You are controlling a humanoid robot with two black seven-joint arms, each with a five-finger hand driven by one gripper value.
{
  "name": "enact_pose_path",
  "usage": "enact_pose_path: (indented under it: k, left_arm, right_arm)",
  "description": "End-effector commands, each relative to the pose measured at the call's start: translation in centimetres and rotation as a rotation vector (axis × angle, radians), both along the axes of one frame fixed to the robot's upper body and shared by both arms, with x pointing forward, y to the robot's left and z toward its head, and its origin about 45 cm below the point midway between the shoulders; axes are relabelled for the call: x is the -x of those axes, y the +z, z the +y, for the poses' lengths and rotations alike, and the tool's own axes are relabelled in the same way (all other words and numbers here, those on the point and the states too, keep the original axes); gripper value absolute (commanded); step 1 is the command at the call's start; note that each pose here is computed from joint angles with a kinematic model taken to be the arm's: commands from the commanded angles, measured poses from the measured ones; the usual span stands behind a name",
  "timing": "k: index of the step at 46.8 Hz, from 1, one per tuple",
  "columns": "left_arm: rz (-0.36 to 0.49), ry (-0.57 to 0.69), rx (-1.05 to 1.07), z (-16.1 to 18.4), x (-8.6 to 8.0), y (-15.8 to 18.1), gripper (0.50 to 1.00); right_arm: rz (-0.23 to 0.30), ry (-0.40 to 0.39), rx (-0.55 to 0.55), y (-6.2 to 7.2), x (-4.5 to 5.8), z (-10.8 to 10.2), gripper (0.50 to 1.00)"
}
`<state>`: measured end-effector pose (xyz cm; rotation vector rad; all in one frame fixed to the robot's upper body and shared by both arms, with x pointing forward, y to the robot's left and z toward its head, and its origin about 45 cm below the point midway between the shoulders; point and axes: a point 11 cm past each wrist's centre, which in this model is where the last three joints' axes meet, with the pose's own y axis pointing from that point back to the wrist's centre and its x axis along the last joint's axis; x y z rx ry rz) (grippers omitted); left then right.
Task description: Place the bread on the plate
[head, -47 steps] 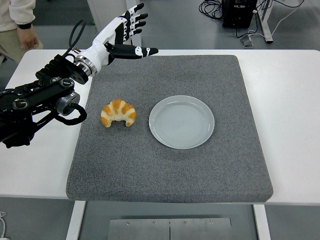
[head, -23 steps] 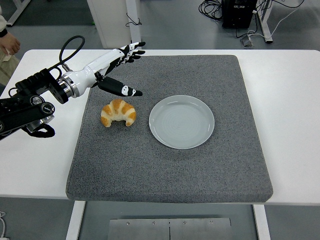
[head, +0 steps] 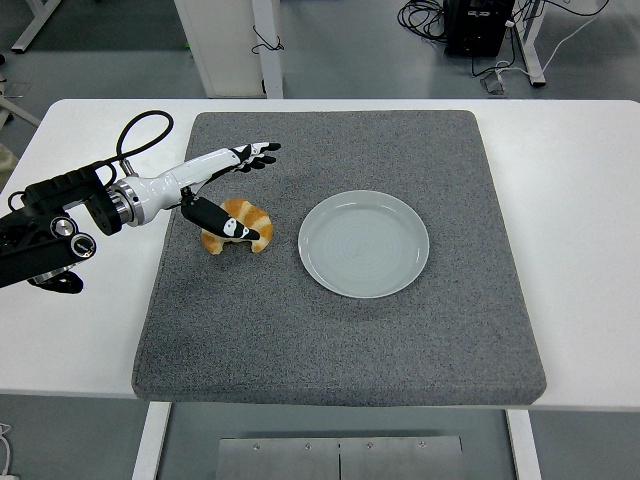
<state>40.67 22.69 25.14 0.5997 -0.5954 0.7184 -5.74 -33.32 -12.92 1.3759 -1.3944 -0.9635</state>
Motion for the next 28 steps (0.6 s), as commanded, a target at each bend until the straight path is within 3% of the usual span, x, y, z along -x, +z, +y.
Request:
enact_pose_path:
  k: [1, 28]
  left_arm:
    - [-0.002, -0.006, -0.017, 0.0, 0.1, -0.3, 0.969]
    - [-0.093, -0.063, -0.195, 1.4, 0.9, -2.4, 0.969]
  right_arm:
    - [-0.001, 0.0, 0.001, 0.0, 0.0, 0.0, 1.0]
    - [0.0, 0.0, 0.001, 0.0, 0.0, 0.0, 1.0]
